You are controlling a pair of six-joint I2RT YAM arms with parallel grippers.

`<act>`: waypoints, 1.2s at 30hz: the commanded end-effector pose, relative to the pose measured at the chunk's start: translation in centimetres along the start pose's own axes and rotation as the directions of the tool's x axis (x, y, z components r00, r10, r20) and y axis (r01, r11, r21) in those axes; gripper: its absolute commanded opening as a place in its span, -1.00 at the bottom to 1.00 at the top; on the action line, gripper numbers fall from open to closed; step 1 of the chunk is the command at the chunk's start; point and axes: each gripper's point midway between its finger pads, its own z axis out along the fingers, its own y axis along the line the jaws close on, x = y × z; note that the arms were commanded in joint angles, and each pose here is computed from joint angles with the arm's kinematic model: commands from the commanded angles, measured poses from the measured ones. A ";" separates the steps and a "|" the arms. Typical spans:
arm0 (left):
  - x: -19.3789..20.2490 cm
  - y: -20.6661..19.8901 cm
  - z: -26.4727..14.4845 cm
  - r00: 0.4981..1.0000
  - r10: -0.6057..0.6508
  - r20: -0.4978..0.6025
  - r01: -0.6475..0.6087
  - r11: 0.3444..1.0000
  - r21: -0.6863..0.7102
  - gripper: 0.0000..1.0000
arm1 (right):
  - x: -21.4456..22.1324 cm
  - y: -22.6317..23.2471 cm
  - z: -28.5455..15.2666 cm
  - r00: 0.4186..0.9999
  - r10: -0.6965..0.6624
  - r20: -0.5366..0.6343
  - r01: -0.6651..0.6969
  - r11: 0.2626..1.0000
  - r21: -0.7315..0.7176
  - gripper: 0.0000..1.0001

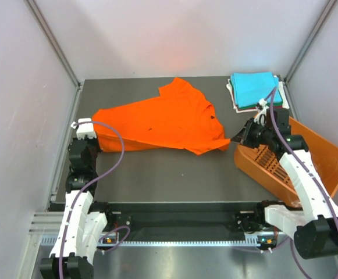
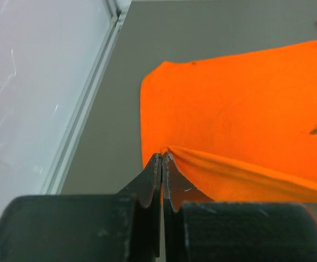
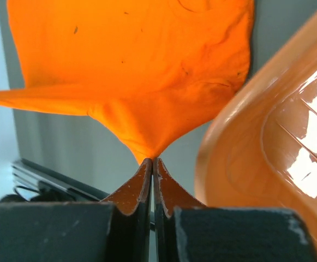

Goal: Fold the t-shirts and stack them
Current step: Flatten the tshirt out, then fold the tshirt

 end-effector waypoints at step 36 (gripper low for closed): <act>10.7 1.8 1.8 0.852 -0.219 -0.476 0.086 0.954 -0.286 -1.00 | -10.9 4.5 13.2 0.912 -0.397 -0.101 0.409 0.880 0.242 -0.99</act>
